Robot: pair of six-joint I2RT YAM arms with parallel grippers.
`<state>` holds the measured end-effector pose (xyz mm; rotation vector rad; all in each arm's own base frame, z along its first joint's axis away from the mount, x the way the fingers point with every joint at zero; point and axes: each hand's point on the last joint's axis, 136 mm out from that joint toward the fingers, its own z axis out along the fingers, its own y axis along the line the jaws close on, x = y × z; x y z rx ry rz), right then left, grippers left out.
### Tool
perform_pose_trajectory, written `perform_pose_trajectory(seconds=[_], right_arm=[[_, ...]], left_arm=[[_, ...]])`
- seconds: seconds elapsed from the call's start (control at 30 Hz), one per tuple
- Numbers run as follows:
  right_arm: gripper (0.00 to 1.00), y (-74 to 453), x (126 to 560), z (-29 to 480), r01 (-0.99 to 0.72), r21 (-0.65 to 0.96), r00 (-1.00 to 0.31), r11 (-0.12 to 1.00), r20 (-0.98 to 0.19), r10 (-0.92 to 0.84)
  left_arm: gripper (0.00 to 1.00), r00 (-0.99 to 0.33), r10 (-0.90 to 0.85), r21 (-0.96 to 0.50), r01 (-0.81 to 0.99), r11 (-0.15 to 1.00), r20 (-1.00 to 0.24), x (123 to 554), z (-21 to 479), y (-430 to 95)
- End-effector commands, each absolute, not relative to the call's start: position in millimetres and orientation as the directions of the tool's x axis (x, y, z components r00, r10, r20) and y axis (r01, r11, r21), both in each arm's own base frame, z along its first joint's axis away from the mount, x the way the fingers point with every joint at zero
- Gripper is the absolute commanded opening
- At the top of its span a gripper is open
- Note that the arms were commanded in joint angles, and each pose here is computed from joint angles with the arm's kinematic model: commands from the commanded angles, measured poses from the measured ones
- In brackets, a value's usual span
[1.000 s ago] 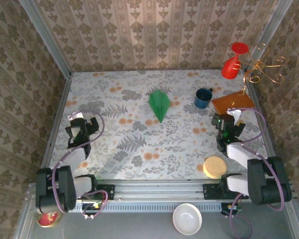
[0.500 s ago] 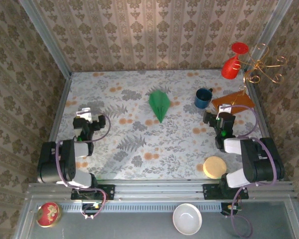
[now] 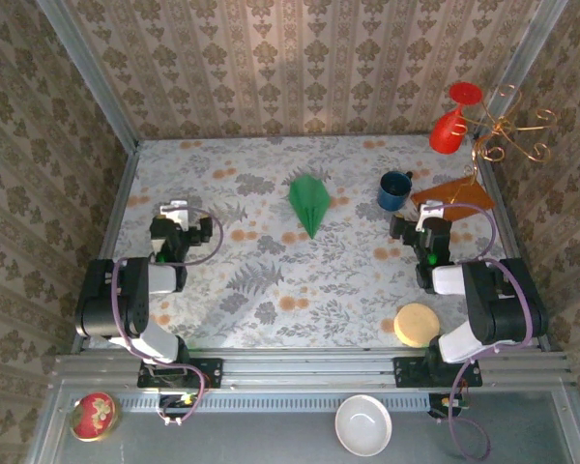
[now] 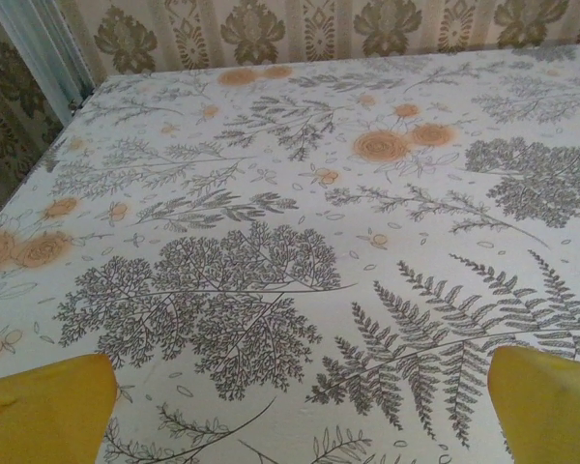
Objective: Fold a paper plane with a square sheet of paper (pick it up from the middle)
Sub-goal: Reset both arms
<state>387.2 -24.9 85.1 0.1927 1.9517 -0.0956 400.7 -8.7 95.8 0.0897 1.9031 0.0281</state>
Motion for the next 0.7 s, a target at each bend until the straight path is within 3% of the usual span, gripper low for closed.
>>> perform_pose_trajectory(seconds=[0.0,0.67], right_arm=[[1.00,-20.6,396.8,98.3,0.154,0.018,-0.328,0.988,-0.942,0.068],[1.00,-17.0,396.2,98.4,0.145,0.000,-0.330,0.989,-0.943,0.048]], left_arm=[[1.00,-0.335,0.110,0.107,0.025,0.994,-0.936,400.5,95.8,-3.6],[1.00,-0.337,0.106,0.102,0.030,0.994,-0.936,401.4,96.1,-3.8]])
